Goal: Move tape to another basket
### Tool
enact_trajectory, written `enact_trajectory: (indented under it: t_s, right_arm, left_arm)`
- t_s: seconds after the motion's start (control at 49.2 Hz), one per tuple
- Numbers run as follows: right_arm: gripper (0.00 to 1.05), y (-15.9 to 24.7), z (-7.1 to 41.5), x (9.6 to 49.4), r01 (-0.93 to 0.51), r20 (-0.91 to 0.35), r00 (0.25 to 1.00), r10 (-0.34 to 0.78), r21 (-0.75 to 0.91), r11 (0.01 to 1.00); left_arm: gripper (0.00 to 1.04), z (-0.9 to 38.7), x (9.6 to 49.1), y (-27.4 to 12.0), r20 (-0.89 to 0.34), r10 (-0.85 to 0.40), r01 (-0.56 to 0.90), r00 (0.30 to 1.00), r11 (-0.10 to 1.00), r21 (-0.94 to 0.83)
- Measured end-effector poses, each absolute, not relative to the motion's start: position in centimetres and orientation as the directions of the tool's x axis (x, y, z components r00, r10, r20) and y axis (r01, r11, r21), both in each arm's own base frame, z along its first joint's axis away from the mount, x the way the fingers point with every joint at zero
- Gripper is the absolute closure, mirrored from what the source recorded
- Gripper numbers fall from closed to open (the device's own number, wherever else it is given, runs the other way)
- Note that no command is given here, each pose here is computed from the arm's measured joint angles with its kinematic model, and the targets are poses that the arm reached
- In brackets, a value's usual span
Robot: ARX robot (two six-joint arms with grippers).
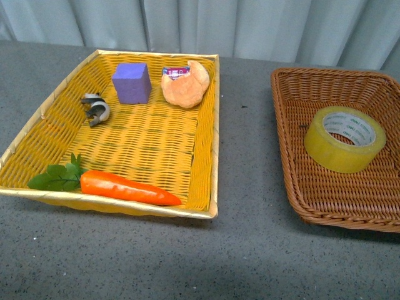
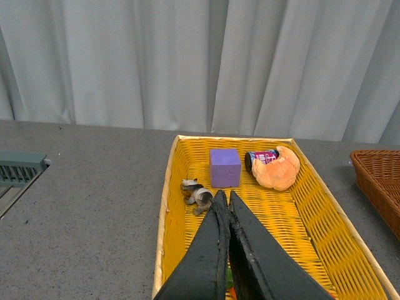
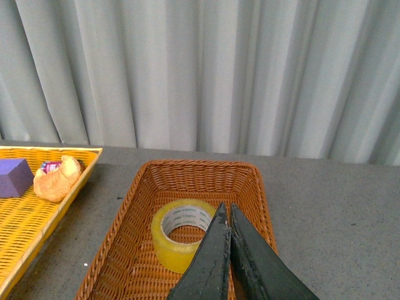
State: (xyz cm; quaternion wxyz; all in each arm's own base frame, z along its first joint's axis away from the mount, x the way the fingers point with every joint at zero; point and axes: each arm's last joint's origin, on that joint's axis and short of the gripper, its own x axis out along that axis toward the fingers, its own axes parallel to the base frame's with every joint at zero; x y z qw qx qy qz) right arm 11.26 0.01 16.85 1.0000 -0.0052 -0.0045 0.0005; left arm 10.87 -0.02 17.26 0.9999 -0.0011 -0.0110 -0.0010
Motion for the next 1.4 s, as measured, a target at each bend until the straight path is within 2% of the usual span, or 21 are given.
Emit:
enact_trajectory:
  t_s: [0.122,0.345,0.528,0.63,0.691,0.792,0.873,1.036,1.077,1.402]
  right_arm:
    - [1.04,0.0,16.8,11.0,-0.001,0.009,1.000,0.001,-0.010,1.000]
    - [1.04,0.0,16.3,10.1,-0.003,-0.027,1.000,0.002,-0.011,1.000]
    - [1.04,0.0,16.5,9.8,-0.001,0.003,1.000,0.002,-0.011,1.000]
    - [0.89,0.0,16.5,9.8,-0.001,0.003,1.000,0.002,-0.011,1.000]
    - [0.74,0.0,16.5,9.8,-0.002,0.003,1.000,0.002,-0.011,1.000]
    - [0.55,0.0,16.5,9.8,-0.001,0.003,1.000,0.002,-0.010,1.000]
    - [0.35,0.0,16.5,9.8,-0.001,0.003,1.000,0.002,-0.010,1.000]
    - [0.11,0.0,16.5,9.8,-0.001,0.003,1.000,0.002,-0.010,1.000]
    - [0.07,0.0,16.5,9.8,-0.001,0.003,1.000,0.002,-0.010,1.000]
    - [0.09,0.0,16.5,9.8,-0.001,0.003,1.000,0.002,-0.010,1.000]
  left_arm:
    - [1.01,16.8,10.0,0.0,-0.012,-0.002,0.002,1.000,1.000,-0.002]
    - [1.01,17.0,9.7,0.0,0.015,-0.002,0.002,1.000,1.000,-0.002]
    - [1.00,17.0,9.7,0.0,0.015,-0.003,0.003,1.000,1.000,-0.003]
    - [0.84,17.0,9.7,0.0,0.015,-0.002,0.002,1.000,1.000,-0.003]
    - [0.68,17.0,9.7,0.0,0.015,-0.002,0.002,1.000,1.000,-0.003]
    - [0.50,17.0,9.7,0.0,0.015,-0.002,0.002,1.000,1.000,-0.002]
    - [0.31,17.0,9.7,0.0,0.015,-0.002,0.002,1.000,1.000,-0.003]
    - [0.06,17.0,9.7,0.0,0.015,-0.002,0.002,1.000,1.000,-0.002]
    - [0.06,17.0,9.7,0.0,0.015,-0.002,0.002,1.000,1.000,-0.002]
    - [0.06,17.0,9.7,0.0,0.015,-0.002,0.002,1.000,1.000,-0.002]
